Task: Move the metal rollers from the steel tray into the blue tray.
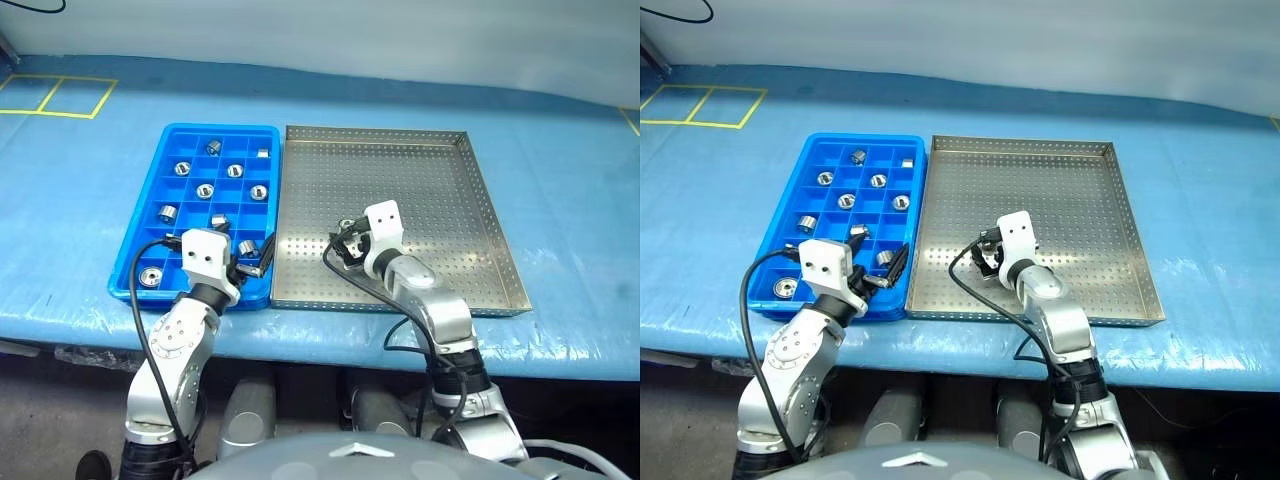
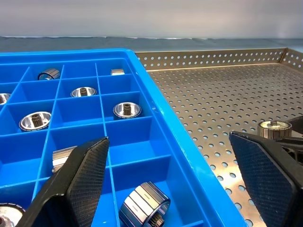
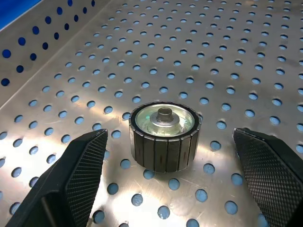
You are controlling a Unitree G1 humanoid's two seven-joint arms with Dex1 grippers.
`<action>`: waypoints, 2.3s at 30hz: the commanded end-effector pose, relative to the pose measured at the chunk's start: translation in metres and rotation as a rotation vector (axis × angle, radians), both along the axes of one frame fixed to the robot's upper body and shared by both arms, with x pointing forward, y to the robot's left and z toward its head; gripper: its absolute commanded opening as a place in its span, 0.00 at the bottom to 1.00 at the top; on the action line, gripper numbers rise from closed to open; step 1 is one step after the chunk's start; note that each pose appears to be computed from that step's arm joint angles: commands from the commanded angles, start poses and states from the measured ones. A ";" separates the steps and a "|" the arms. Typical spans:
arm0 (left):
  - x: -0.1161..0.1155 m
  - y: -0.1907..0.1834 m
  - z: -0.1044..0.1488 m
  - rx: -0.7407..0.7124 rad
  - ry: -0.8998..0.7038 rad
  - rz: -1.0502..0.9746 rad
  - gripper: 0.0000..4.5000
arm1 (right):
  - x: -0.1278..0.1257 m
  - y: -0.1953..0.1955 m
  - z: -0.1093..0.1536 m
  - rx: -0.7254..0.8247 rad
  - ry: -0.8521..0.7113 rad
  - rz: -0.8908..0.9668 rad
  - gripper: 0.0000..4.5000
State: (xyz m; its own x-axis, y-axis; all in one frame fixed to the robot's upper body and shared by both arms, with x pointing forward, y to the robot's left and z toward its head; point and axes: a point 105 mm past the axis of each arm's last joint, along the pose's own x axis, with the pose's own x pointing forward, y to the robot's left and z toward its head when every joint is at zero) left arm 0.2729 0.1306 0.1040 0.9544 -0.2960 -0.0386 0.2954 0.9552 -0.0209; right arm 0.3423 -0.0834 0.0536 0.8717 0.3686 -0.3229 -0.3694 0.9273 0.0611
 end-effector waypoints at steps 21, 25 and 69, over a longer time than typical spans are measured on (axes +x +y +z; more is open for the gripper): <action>-0.010 0.024 0.007 -0.036 -0.033 0.105 1.00 | -0.017 0.076 0.079 -0.109 -0.225 0.386 0.38; -0.021 0.030 0.006 -0.053 -0.029 0.141 1.00 | -0.035 0.104 0.077 -0.149 -0.215 0.564 0.38; -0.015 0.023 0.017 -0.016 -0.061 0.099 1.00 | -0.051 0.105 0.073 0.004 -0.189 0.592 1.00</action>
